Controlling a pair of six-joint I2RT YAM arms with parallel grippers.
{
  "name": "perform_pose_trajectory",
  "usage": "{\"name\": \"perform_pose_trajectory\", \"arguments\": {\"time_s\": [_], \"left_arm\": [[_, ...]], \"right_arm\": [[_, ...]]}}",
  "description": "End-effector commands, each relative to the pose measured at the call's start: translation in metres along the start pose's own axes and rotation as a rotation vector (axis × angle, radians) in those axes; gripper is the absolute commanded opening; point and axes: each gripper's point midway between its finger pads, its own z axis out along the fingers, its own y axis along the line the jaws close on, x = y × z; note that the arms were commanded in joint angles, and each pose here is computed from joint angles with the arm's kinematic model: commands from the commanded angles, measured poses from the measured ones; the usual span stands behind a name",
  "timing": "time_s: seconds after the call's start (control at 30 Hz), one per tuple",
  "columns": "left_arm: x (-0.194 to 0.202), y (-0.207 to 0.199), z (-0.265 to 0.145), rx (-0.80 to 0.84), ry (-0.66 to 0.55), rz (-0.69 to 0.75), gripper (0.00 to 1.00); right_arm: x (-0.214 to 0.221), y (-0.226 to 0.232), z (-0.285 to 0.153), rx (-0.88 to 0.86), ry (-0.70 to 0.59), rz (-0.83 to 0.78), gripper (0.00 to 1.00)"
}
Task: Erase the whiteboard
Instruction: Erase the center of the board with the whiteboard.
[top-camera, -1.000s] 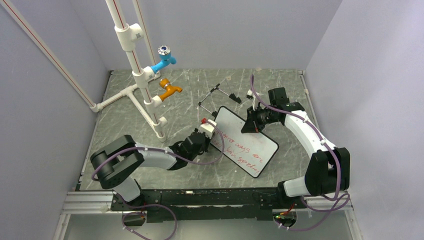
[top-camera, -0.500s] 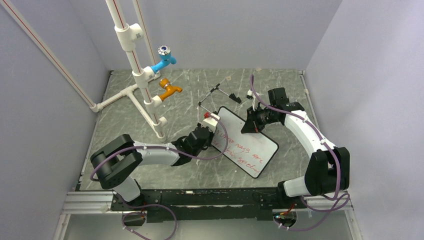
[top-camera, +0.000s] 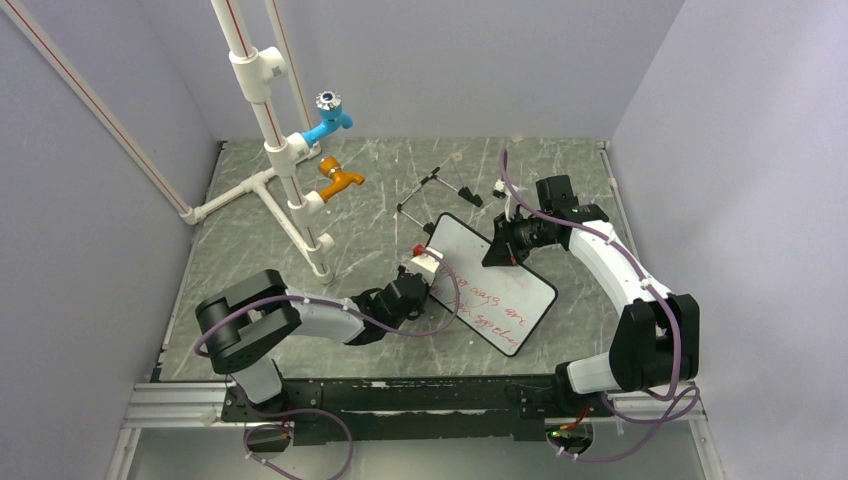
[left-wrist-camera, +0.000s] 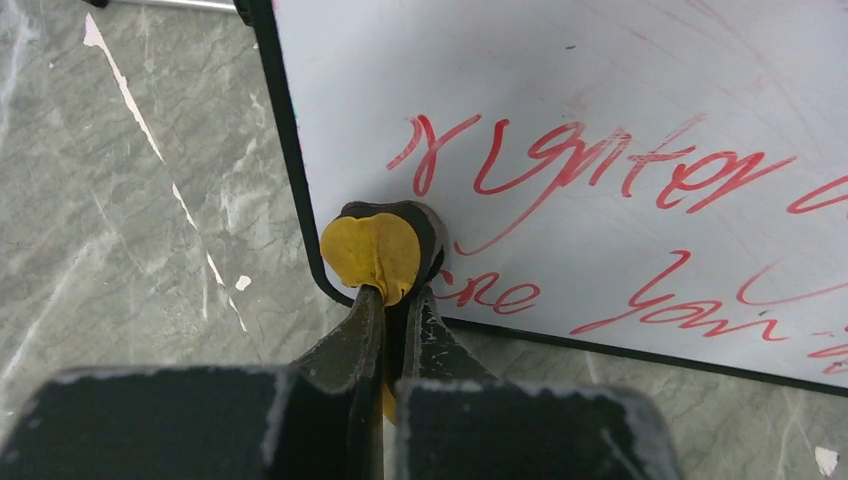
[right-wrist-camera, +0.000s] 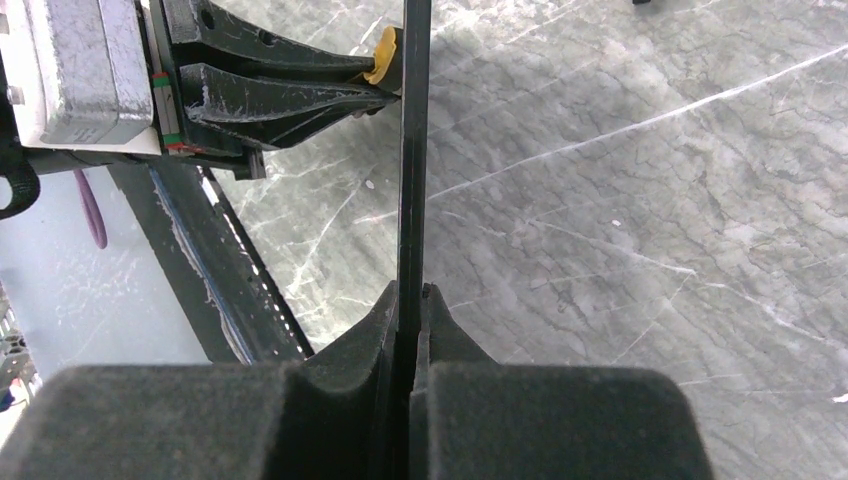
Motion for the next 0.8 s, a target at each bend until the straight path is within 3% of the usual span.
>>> {"name": "perform_pose_trajectory", "arguments": {"time_s": [0.0,0.23,0.63,0.77], "left_arm": [[-0.042,-0.024,-0.002,0.121,-0.027,0.037,0.0],[-0.094,-0.026,0.001,0.158,-0.098,0.043,0.0],[-0.135,-0.031,-0.018,0.207,-0.196,0.031,0.0],[-0.128,-0.021,-0.012,0.163,-0.163,0.063,0.0]], "right_arm": [[-0.001,0.009,0.01,-0.083,-0.013,-0.16,0.0],[-0.001,0.009,0.01,-0.078,-0.011,-0.163,0.0],[0.001,0.007,0.011,-0.076,-0.006,-0.157,0.0],[0.001,0.007,0.011,-0.075,-0.005,-0.157,0.0]]}}
